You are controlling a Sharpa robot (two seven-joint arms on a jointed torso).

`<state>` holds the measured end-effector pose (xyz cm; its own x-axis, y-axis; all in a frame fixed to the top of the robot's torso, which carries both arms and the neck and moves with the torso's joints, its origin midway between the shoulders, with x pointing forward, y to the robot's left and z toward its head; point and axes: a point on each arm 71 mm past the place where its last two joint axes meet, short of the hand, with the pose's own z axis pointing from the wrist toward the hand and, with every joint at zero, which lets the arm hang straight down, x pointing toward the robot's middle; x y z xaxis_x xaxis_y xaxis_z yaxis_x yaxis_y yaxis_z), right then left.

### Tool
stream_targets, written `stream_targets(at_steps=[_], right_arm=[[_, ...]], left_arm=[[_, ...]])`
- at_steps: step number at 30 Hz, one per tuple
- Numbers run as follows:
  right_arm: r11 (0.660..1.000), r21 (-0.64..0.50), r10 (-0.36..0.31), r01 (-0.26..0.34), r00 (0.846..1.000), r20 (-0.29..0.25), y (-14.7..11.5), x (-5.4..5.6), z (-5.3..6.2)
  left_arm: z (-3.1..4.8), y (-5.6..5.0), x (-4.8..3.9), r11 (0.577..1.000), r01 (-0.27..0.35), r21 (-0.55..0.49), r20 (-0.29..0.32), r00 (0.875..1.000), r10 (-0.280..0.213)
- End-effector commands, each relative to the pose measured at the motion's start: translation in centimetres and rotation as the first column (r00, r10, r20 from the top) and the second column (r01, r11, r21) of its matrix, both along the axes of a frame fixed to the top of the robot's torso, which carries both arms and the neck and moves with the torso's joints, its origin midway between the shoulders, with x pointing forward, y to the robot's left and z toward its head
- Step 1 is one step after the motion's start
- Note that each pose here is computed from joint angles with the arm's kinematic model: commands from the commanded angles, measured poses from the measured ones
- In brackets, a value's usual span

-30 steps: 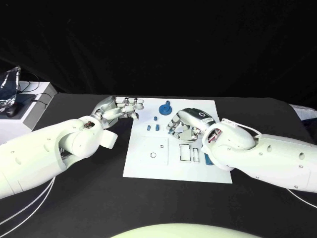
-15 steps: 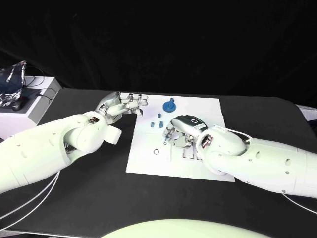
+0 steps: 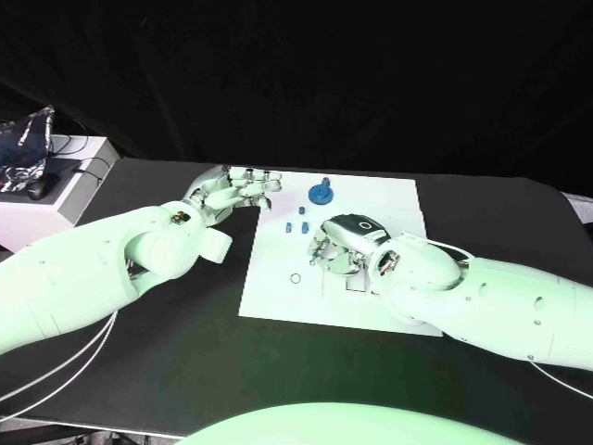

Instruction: Assemble the parts on the task board

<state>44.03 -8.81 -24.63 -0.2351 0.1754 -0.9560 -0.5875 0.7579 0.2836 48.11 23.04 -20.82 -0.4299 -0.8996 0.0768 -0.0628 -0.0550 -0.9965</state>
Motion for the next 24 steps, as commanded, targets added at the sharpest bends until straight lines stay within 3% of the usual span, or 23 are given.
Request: stream_targets(at_steps=[1,24], right_arm=[[0.999,-0.025,0.022,-0.022,1.000,-0.009,0.17,-0.28,-0.43],[0.999,-0.036,0.022,-0.023,1.000,-0.015,0.00,-0.45,-0.63]], left_arm=[[0.08,-0.14,0.00,1.000,0.003,-0.011,0.005,1.000,-0.003],[-0.04,0.05,0.08,1.000,0.002,-0.007,-0.001,1.000,-0.002]])
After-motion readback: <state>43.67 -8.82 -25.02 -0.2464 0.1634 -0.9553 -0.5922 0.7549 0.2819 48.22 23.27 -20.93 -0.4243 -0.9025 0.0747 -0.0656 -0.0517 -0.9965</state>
